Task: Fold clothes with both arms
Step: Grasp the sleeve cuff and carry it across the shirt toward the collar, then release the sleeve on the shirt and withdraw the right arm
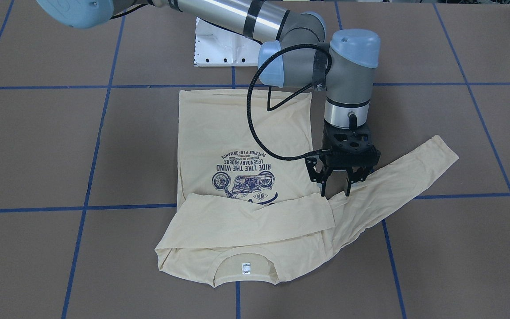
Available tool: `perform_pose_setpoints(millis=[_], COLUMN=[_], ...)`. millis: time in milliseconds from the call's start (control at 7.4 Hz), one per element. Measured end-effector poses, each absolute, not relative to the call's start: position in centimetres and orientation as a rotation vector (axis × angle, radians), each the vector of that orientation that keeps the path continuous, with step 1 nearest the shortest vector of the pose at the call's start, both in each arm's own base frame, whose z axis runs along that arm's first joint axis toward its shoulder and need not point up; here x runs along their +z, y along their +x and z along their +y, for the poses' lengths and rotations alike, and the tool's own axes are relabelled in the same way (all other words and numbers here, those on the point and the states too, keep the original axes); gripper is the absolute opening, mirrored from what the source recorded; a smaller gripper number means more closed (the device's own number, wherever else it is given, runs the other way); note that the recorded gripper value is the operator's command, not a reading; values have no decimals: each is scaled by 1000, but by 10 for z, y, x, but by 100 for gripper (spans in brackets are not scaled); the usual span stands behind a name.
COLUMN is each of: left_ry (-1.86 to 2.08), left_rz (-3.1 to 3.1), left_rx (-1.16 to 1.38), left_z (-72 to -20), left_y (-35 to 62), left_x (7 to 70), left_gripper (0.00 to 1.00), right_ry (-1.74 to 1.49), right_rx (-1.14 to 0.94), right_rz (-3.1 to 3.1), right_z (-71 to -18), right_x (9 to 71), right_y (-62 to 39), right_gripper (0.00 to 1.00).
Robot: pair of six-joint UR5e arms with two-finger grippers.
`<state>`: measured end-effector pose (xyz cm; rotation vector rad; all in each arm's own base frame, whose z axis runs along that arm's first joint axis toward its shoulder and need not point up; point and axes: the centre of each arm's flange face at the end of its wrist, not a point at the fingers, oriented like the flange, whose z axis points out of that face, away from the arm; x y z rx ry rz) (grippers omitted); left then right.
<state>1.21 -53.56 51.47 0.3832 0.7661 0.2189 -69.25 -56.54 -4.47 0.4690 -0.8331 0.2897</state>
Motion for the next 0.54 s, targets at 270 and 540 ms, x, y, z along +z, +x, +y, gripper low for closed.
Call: perform_pose_setpoints(millis=[270,540], left_ry=[379,412], left_rz=[771,781], left_rx=[213,213], left_z=[-536,-537], left_y=[13,13], left_x=[515,503], left_gripper=[100,100], right_ry=[447,358], right_rx=[273,265], right_rz=[-842,-818], right_z=[-583,-608], right_x=[-40,-4], right_y=[-667,-597], right_gripper=[99,98])
